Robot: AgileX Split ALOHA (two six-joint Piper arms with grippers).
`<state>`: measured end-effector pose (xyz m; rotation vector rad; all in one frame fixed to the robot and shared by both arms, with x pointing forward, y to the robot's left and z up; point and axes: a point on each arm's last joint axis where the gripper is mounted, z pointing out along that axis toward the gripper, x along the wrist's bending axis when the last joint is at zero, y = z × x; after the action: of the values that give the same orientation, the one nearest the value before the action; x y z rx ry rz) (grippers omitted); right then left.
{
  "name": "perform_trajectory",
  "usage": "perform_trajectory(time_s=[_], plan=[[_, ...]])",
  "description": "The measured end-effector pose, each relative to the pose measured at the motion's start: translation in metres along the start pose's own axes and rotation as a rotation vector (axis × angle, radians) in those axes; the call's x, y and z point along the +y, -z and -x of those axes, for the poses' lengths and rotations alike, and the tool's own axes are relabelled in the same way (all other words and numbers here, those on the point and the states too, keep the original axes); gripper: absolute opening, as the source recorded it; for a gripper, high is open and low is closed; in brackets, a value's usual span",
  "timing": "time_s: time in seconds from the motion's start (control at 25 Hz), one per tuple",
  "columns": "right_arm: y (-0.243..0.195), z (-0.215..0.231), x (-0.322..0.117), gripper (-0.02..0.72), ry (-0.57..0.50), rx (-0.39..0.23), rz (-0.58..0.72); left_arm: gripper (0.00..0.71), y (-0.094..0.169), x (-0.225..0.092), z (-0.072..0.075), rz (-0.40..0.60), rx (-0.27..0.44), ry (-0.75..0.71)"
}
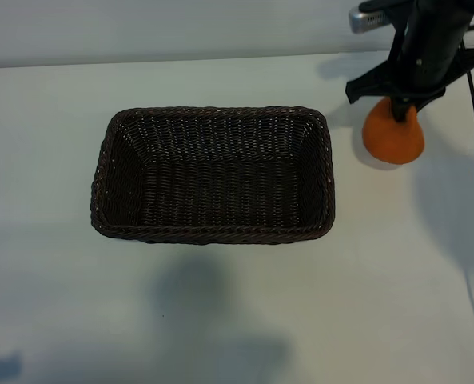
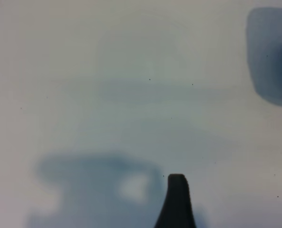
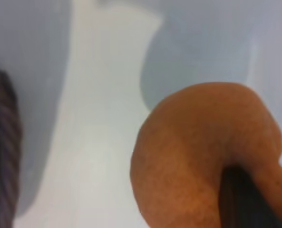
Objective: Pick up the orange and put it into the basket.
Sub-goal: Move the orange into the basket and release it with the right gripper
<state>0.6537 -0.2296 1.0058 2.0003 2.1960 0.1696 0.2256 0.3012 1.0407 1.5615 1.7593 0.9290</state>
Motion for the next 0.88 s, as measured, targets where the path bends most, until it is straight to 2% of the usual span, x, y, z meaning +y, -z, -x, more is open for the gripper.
perform_trajectory(time_s=[0.2,0.52,0.68,0.88], plan=[[0.026,0.001,0.007,0.088,0.004,0.014,0.021,0.592,0.0,0.0,0.0,-0.001,0.0,0.0],[0.102,-0.003,-0.008,0.088,0.013,0.056,0.176,0.592,0.0,0.0,0.0,-0.001,0.0,0.0],[0.128,-0.021,-0.018,0.087,0.071,0.079,0.232,0.592,0.0,0.0,0.0,-0.001,0.0,0.0],[0.135,-0.058,-0.028,0.087,0.163,0.117,0.242,0.592,0.0,0.0,0.0,-0.001,0.0,0.0]])
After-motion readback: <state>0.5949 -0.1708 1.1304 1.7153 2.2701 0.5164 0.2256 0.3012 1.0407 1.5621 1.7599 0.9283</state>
